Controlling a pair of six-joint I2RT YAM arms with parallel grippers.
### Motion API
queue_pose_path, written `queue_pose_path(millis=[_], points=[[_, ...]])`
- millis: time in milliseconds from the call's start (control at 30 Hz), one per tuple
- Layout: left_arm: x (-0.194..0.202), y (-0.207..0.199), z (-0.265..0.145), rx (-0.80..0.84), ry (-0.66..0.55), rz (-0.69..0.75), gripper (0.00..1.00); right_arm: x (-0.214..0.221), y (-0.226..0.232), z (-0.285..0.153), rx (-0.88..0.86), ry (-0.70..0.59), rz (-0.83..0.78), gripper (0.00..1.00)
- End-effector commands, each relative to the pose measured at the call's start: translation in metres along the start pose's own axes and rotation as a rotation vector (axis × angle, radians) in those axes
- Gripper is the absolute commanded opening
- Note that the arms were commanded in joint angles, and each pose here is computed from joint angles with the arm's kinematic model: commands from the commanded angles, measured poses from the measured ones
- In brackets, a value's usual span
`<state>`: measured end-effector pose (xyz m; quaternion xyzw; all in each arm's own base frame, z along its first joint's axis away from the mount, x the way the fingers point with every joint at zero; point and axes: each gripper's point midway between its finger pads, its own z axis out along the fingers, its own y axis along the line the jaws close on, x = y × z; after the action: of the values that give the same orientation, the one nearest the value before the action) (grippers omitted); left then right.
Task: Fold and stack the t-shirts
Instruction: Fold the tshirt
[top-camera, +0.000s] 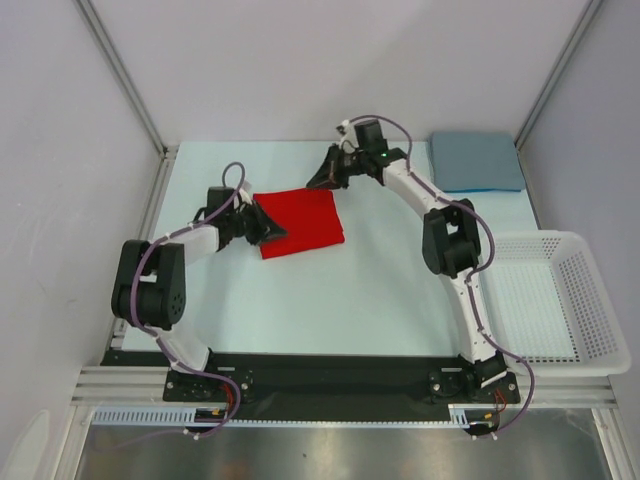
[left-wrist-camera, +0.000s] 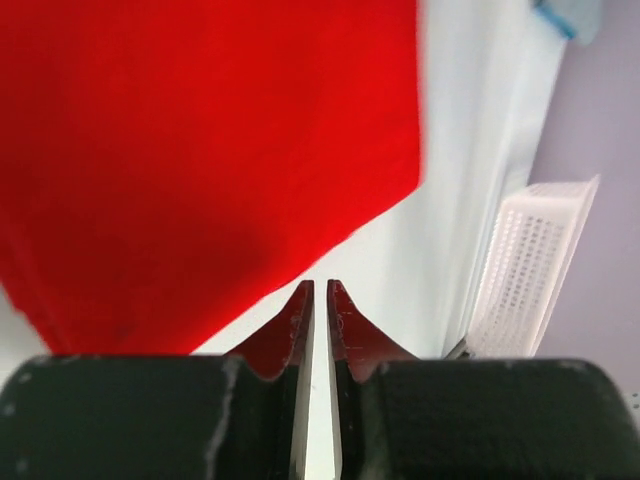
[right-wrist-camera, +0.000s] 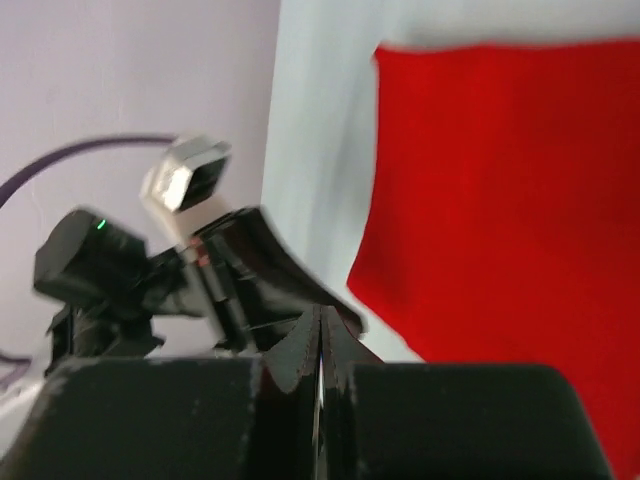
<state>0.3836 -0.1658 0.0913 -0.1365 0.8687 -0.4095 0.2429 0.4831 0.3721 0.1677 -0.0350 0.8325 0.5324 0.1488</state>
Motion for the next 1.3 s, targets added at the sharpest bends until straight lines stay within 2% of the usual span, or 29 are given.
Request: queue_pose_path(millis=[0, 100, 300, 533, 900, 1267], points=[[0.008, -0.001, 0.004, 0.057, 0.016, -0.032, 0.13, 0.070, 0.001, 0.018, -0.071, 0.250, 0.020, 0.00], [0.014, 0.016, 0.008, 0.008, 0.029, -0.017, 0.12, 0.100, -0.009, 0.033, -0.091, 0.348, 0.046, 0.00], [0.026, 0.037, 0.011, -0.044, 0.053, -0.038, 0.10, 0.138, -0.031, 0.041, -0.086, 0.462, 0.057, 0.00], [0.044, 0.059, 0.007, -0.092, 0.068, -0.070, 0.09, 0.159, -0.061, 0.039, -0.049, 0.517, 0.097, 0.00], [0.047, 0.094, -0.003, -0.213, 0.077, -0.120, 0.08, 0.141, -0.137, 0.017, 0.146, 0.425, 0.143, 0.00], [0.055, 0.096, -0.017, -0.238, 0.094, -0.111, 0.06, 0.127, -0.160, -0.037, 0.253, 0.356, 0.140, 0.04]])
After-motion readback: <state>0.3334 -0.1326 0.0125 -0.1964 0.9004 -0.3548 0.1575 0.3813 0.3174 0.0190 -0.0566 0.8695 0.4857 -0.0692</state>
